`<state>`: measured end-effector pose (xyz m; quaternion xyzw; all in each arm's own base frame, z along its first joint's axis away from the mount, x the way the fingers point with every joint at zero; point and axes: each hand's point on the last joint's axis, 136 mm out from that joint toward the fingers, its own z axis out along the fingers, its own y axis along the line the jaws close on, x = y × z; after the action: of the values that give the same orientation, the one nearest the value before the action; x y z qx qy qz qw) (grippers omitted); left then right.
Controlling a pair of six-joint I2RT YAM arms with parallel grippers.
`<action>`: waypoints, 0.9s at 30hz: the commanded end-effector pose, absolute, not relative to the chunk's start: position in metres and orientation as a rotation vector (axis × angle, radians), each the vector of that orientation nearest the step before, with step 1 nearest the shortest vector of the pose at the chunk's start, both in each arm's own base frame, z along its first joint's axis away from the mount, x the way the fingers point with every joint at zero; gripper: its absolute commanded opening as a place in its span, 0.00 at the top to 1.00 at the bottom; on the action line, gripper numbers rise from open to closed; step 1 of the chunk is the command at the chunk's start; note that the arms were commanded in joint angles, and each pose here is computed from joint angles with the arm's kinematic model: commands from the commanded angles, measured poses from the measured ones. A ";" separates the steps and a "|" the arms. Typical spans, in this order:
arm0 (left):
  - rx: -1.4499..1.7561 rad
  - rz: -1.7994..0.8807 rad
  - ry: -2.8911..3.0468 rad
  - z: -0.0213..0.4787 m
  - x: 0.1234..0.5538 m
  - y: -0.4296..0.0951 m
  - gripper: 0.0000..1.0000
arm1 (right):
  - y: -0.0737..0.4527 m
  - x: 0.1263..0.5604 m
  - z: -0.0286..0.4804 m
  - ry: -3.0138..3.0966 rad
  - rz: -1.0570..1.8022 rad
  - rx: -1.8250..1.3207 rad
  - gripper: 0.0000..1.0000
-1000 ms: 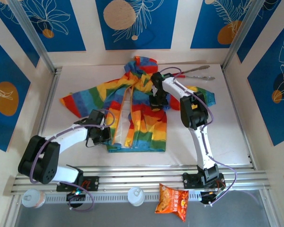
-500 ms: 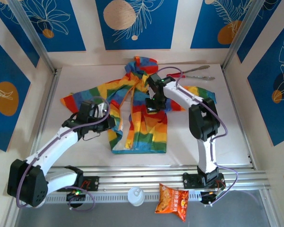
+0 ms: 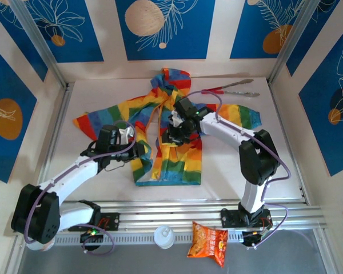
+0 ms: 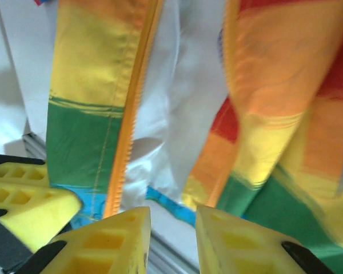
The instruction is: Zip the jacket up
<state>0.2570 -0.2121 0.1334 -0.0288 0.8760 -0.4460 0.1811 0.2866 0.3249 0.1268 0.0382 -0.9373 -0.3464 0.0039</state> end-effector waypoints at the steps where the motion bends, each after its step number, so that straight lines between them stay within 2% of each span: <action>1: -0.083 -1.348 2.442 0.134 0.255 -0.219 1.00 | 0.347 0.277 0.136 -2.803 -1.242 0.002 0.71; 11: -0.217 -1.405 2.420 0.122 0.249 -0.216 1.00 | 0.361 0.272 0.115 -2.636 -1.321 -0.191 0.61; 27: -0.297 -1.542 2.295 0.139 0.255 -0.220 1.00 | 0.383 0.260 0.104 -2.517 -1.355 -0.235 0.60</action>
<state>0.2550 -0.2159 0.1271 -0.1157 0.8270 -0.5222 0.1733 0.2677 0.3721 0.1002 -0.0881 -0.8795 -0.4546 0.1100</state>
